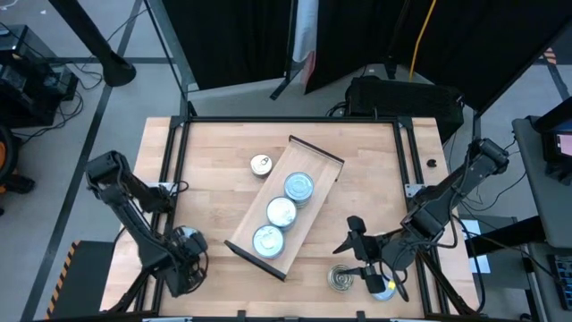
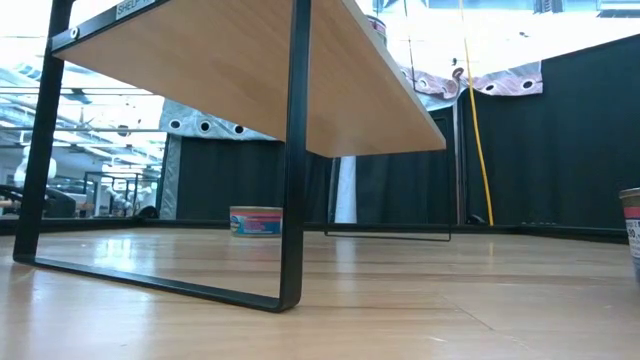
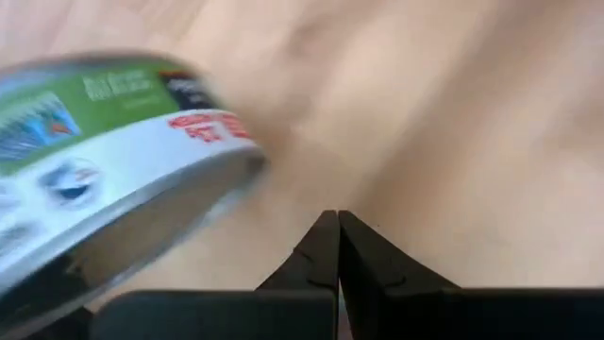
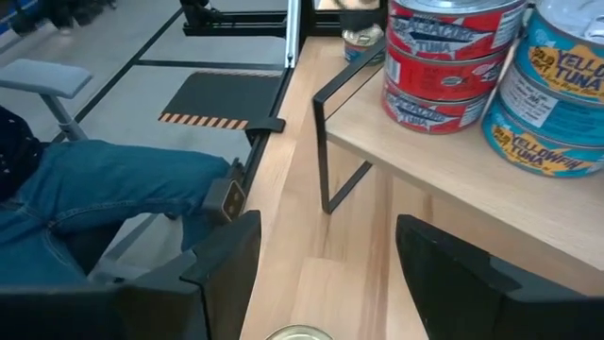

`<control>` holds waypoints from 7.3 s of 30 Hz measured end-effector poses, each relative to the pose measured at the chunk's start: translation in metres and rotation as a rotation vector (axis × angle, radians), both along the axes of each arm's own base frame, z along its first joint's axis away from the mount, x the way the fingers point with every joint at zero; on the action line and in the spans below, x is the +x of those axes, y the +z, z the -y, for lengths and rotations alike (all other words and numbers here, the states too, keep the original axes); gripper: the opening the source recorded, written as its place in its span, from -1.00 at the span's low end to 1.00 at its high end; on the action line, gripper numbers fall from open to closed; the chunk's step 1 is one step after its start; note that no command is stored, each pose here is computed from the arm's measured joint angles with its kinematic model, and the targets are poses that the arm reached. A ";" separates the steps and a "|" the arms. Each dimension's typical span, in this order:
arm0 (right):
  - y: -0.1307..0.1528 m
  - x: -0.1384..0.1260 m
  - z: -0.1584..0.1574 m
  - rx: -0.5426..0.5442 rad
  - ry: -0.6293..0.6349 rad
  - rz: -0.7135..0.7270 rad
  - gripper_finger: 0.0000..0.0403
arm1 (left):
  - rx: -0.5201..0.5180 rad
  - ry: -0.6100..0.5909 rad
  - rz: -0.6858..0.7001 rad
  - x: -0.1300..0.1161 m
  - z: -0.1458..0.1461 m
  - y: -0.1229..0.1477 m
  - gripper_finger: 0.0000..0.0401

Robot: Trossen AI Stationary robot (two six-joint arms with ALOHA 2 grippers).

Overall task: Stack canned seafood by type on shelf
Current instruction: Stack the green tuna can on top of the other green tuna can on the shelf

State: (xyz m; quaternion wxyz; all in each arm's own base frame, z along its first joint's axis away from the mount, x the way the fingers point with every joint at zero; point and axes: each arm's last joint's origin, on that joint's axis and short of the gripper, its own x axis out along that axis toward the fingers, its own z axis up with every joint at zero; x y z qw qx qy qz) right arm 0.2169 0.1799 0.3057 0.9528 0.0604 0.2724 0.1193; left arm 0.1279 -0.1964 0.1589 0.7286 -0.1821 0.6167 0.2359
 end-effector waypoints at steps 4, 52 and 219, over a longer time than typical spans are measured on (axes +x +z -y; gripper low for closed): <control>0.000 -0.001 -0.001 -0.002 0.003 0.000 0.18 | -0.074 -0.053 0.076 0.003 0.003 0.043 -0.98; 0.000 0.001 -0.002 -0.160 0.072 0.066 0.18 | 0.010 -0.562 -0.208 0.013 -0.060 0.025 0.02; 0.027 0.056 0.122 -1.176 0.224 0.260 0.15 | 0.480 -0.316 0.720 0.138 -0.126 0.268 0.50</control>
